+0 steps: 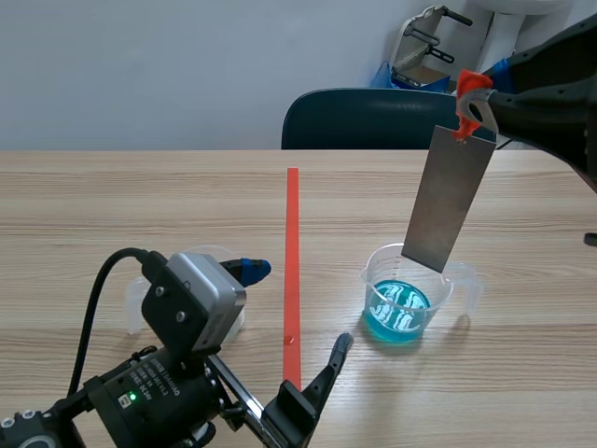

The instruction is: Do the redox reaction experiment

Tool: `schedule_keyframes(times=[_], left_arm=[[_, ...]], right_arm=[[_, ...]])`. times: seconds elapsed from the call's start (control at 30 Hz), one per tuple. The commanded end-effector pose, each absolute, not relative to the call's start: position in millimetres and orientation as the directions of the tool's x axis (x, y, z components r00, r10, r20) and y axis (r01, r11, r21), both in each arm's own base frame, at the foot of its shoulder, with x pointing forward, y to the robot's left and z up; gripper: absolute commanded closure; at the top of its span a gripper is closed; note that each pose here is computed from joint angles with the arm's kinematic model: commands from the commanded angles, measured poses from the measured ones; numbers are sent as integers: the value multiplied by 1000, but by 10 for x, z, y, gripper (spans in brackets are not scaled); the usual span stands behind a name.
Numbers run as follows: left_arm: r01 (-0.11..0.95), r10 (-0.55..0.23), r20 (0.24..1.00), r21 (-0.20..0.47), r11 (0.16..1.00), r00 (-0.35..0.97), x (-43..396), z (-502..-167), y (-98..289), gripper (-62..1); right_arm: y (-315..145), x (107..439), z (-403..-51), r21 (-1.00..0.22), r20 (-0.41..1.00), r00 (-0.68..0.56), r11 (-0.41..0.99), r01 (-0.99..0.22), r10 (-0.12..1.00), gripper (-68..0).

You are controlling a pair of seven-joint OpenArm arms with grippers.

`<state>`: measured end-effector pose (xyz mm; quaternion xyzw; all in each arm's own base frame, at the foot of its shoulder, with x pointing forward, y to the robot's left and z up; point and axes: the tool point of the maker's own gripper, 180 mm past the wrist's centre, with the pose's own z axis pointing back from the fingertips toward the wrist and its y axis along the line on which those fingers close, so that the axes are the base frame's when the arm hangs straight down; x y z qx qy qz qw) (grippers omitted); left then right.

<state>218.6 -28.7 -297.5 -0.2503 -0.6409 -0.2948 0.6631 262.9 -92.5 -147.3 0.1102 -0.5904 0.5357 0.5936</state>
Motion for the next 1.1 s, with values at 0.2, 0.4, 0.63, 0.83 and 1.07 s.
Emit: schedule_keyframes(times=[0.2, 0.4, 0.63, 0.83, 1.07], left_arm=[[714, -40, 999, 35, 700, -10, 2195, -2888, -331, -619], [697, -97, 995, 43, 715, 39, 2392, -3031, -392, -390], [671, -102, 994, 45, 740, 46, 2712, -3066, -505, -93], [661, -87, 996, 47, 749, 29, 2963, -3037, -635, -29], [679, -105, 994, 51, 733, 38, 3076, -3152, -825, -29]], right_arm=[[-908, 2630, -1382, -514, 819, -295, 399, -759, 492, -8], [-911, 2631, -1387, -514, 818, -293, 399, -759, 495, -8], [-911, 2631, -1387, -514, 818, -293, 399, -759, 495, -8], [-911, 2631, -1387, -514, 818, -293, 399, -759, 495, -8], [-911, 2631, -1387, -514, 818, -293, 399, -759, 495, -8]])
